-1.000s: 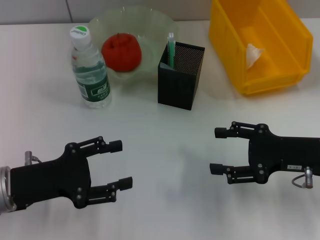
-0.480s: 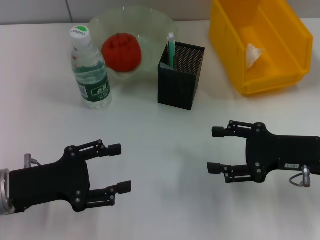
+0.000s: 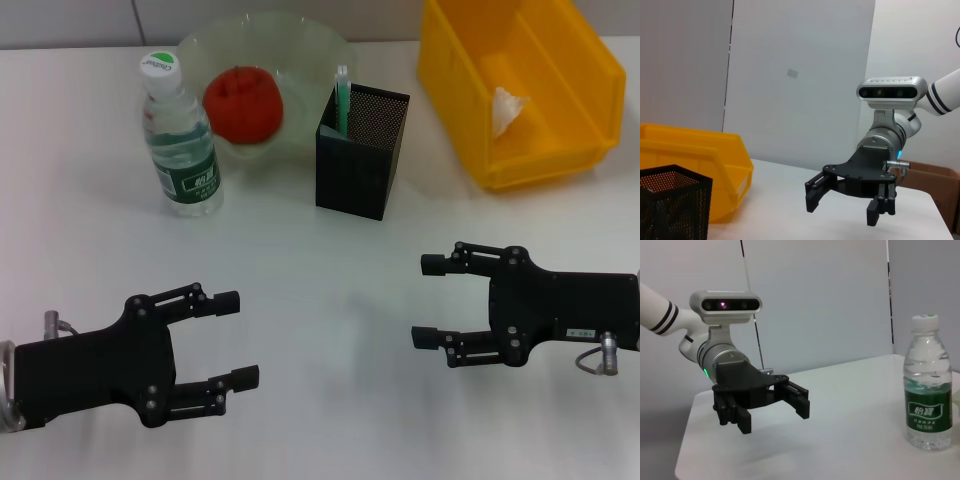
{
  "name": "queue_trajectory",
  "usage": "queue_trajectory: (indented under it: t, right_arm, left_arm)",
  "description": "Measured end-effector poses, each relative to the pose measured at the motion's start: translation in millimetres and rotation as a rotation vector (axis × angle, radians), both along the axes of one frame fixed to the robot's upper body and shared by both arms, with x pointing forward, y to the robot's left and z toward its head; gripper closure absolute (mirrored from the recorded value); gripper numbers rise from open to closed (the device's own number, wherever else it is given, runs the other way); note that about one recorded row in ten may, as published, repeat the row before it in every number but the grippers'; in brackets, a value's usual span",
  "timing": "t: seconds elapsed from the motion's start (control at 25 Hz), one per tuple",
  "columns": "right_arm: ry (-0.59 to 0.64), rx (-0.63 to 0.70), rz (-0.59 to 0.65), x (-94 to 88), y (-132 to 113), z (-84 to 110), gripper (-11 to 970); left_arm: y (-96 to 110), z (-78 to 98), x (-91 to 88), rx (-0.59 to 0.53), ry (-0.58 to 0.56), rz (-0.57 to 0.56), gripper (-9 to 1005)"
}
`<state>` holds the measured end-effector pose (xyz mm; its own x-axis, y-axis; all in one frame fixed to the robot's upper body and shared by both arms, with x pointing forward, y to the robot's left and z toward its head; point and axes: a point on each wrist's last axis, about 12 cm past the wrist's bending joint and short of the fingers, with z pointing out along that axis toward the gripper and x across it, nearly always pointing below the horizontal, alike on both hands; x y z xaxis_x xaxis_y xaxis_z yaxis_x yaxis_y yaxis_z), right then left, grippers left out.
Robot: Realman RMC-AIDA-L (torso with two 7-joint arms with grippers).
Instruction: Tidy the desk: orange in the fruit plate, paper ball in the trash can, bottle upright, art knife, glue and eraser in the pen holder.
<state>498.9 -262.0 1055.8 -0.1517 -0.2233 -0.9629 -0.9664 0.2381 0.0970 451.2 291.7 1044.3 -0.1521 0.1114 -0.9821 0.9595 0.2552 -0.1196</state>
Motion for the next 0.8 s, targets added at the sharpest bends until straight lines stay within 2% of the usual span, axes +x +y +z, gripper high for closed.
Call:
queue_trajectory:
  t: [0.8]
  right_arm:
    - [0.01, 0.006, 0.001, 0.5, 2.6, -1.4, 127]
  left_arm:
    - [-0.7, 0.2, 0.3, -0.002, 0.0, -0.002, 217]
